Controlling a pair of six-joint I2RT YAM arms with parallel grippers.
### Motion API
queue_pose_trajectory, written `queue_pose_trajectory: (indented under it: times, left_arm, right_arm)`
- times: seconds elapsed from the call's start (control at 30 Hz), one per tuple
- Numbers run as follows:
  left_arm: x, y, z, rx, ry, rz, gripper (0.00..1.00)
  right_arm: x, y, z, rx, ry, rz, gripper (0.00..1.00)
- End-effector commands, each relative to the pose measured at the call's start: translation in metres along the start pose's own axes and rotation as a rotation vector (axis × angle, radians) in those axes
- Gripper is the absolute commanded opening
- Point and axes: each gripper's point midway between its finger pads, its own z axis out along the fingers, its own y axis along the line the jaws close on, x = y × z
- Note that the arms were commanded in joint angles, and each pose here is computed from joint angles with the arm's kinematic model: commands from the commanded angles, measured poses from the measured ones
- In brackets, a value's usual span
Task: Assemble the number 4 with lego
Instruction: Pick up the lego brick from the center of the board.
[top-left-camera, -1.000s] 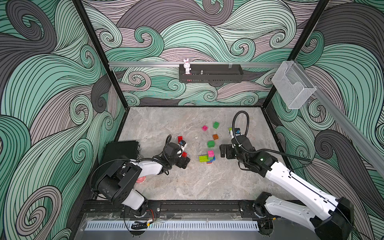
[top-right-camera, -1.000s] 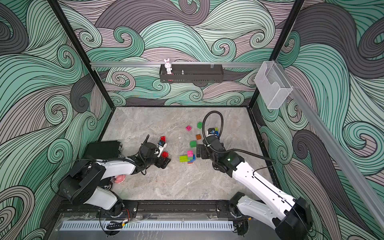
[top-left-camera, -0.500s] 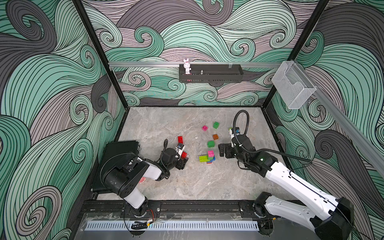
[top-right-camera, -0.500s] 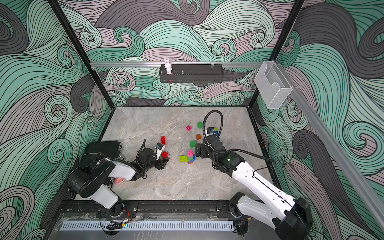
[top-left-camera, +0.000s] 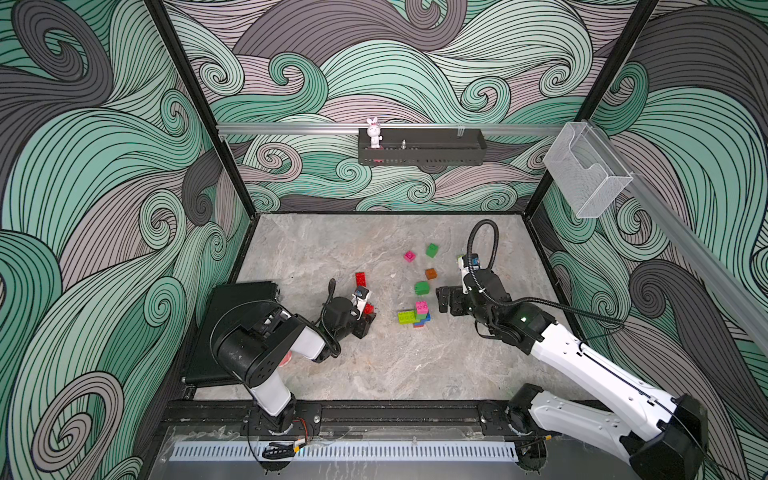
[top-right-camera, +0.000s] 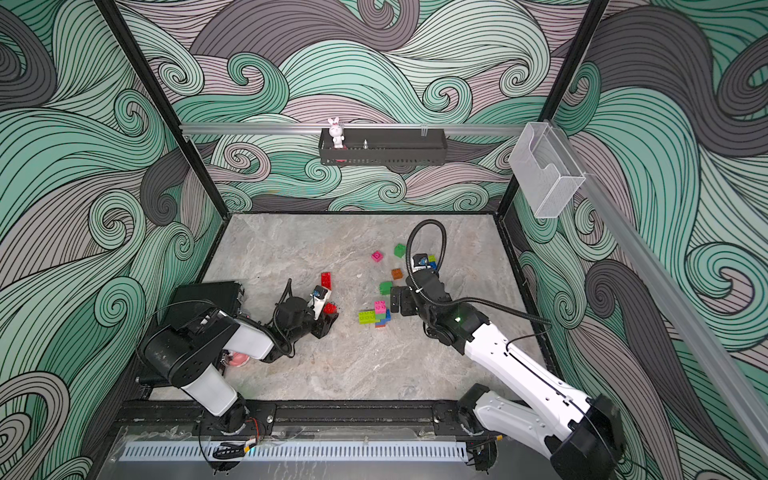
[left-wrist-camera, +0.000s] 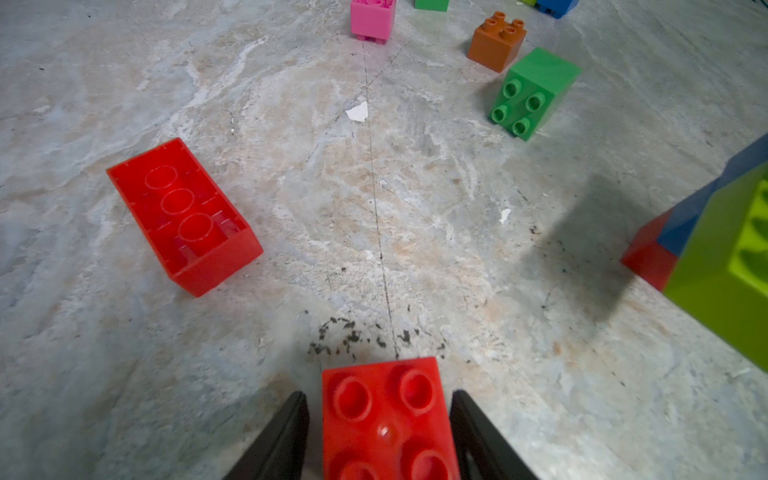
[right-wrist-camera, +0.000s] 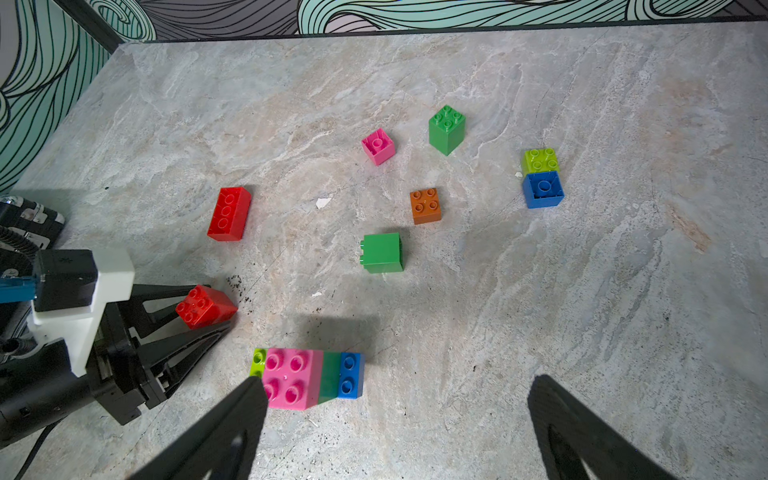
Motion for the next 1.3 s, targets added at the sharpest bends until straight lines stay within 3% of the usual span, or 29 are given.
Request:
queue_pose_trajectory:
  times: [0.0,0.4,0.57,0.73,0.87,1.03,1.13,1.27]
  left_arm:
    - [-0.01,0.0,0.002,0.013,-0.04,0.002,0.58]
    - [-0.012,0.0,0.001,0.015,-0.045,0.004,0.41]
    - [-0.013,-0.002,0.001,0.026,-0.041,0.01,0.19]
    - [-0.027,-0.004,-0.006,0.034,-0.068,-0.004,0.0]
    - [-0.047,0.002,-0.013,-0.005,-0.098,-0.08,0.0]
    - [-0.065,-0.006,-0.014,0.041,-0.045,-0.113,0.0]
    - [-0.078,-0.022,-0.018,0.132,-0.081,-0.104,0.0]
    - [-0.082,-0.024,-0.02,0.139,-0.06,-0.112,0.0]
  right_arm:
    - [0.001,-0.001,0.002,-0.006,-0.011,0.011,0.99]
    - [0.007,-0.002,0.004,-0.003,0.008,0.023,0.99]
    - [0.021,0.012,0.01,-0.091,0.046,-0.002,0.99]
    - [0.043,0.052,0.018,-0.326,0.058,-0.072,0.96]
    - [0.053,0.063,0.026,-0.357,0.006,-0.114,0.93]
    - [0.059,0.075,0.04,-0.345,-0.004,-0.194,0.91]
    - [0.056,0.075,0.049,-0.308,-0.062,-0.206,0.86]
    - [0.055,0.069,0.063,-0.246,-0.095,-0.226,0.75]
